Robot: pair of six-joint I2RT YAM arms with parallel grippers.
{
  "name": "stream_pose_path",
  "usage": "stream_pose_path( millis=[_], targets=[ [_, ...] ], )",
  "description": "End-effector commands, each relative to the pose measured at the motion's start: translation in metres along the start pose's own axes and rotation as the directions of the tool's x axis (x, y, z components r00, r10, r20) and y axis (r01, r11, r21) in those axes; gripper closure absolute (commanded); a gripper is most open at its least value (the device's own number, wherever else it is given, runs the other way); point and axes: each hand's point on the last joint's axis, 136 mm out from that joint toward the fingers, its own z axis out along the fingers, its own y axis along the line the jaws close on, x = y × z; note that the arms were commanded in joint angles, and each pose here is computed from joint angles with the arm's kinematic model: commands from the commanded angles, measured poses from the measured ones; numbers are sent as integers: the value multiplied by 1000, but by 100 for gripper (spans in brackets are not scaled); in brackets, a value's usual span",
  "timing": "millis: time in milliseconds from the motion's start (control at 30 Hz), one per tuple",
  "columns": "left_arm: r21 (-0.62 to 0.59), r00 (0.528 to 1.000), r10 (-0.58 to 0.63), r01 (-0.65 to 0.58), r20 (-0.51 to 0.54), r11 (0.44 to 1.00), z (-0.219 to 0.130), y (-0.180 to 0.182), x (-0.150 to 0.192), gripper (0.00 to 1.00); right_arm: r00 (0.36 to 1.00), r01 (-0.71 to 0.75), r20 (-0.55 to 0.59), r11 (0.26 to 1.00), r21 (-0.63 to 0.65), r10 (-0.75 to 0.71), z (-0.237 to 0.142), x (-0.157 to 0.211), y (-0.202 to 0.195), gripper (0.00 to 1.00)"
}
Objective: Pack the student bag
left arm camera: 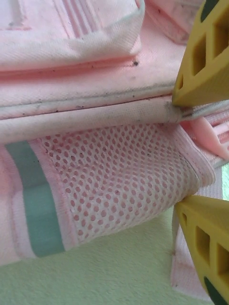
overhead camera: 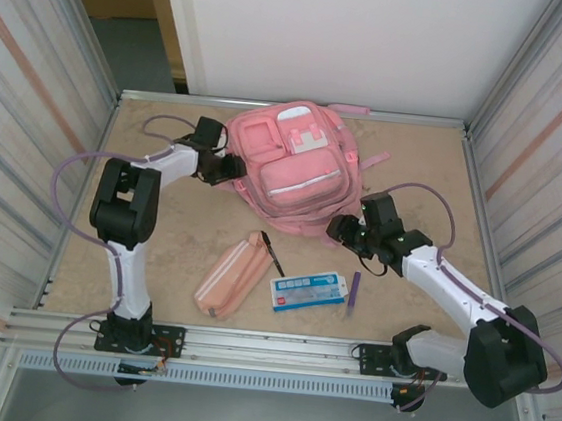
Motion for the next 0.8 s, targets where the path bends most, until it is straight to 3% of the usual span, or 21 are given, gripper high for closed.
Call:
stream_pose_path(
  millis=[0, 100, 233, 467, 633, 767],
  targets=[
    [55, 998, -55, 53, 29, 997, 3, 0, -2, 60, 1000, -2, -1, 1000, -24, 2, 4, -2, 13, 48],
    [50, 998, -52, 50, 41, 998, -3, 6, 8, 83, 1000, 2, -22, 1000, -28, -2, 16, -3, 17, 49],
    [41, 996, -35, 32, 83, 999, -17, 12, 17, 100, 999, 14, -30, 1000, -14, -15, 30, -8, 21, 49],
    [102, 995, -50, 41, 87, 994, -50, 0, 42, 100, 996, 73, -60, 997, -4, -73, 60, -21, 30, 50],
    [126, 998, -48, 44, 34, 991, -56, -16, 86, 100, 996, 77, -55, 997, -5, -77, 77, -36, 28, 50],
    [156, 994, -97, 87, 56, 984, -75, -27, 110, 100, 992, 113, -47, 993, -38, -115, 96, -47, 28, 53]
  ],
)
